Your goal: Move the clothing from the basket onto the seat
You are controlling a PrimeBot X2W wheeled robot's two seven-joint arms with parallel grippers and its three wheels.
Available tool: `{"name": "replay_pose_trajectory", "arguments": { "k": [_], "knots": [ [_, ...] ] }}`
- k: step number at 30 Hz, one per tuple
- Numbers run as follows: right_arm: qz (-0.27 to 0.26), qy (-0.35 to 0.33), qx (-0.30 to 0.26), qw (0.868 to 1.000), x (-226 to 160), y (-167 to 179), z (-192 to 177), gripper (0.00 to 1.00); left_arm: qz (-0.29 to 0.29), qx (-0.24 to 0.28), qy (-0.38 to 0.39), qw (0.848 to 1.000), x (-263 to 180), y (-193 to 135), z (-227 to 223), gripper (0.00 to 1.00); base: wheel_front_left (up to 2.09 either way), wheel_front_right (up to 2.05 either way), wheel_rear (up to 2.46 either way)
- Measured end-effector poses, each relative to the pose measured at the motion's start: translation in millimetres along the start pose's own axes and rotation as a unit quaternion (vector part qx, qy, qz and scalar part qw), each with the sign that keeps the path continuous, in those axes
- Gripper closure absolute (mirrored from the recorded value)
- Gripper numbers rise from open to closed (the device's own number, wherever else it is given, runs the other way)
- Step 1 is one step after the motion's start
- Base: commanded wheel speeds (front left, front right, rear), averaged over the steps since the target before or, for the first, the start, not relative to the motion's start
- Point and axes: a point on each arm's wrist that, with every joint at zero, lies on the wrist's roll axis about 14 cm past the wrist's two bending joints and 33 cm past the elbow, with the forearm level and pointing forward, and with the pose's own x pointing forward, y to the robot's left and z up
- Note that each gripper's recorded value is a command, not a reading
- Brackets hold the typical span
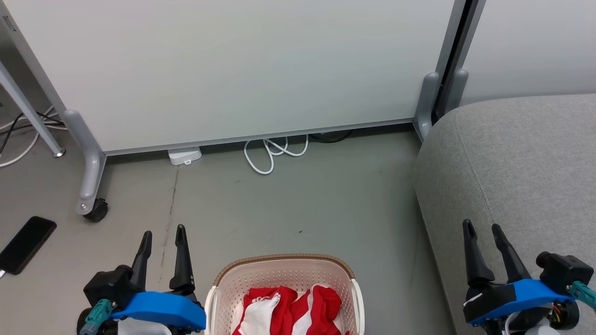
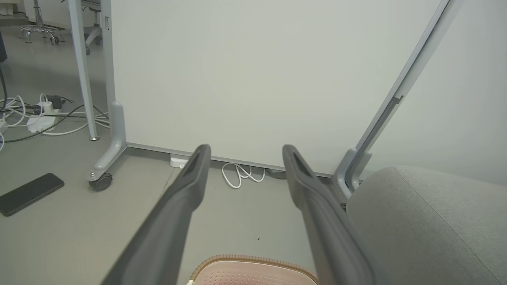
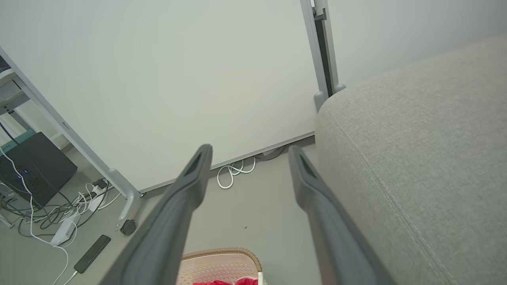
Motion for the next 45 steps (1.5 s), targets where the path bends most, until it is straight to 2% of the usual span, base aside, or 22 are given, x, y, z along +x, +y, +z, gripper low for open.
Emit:
{"name": "replay_pose_trajectory", "arguments": {
  "k": [8,14,45],
  "knots": [
    [0.005,-0.004,-0.037,0.999,-0.4,1.3,1.2,0.0,-0.007,0.032,-0.003,0.999,-1.0,-2.9,-1.7,0.0,0.0,0.0,0.0],
    [0.009,-0.005,-0.057,0.998,-1.1,1.9,0.6,0.0,-0.01,0.03,-0.002,1.0,-2.0,-3.6,-5.1,0.0,0.0,0.0,0.0],
    [0.034,-0.015,-0.167,0.985,-1.4,9.6,1.0,0.0,-0.023,0.092,-0.012,0.995,-4.9,-8.0,-9.8,0.0,0.0,0.0,0.0]
  ]
}}
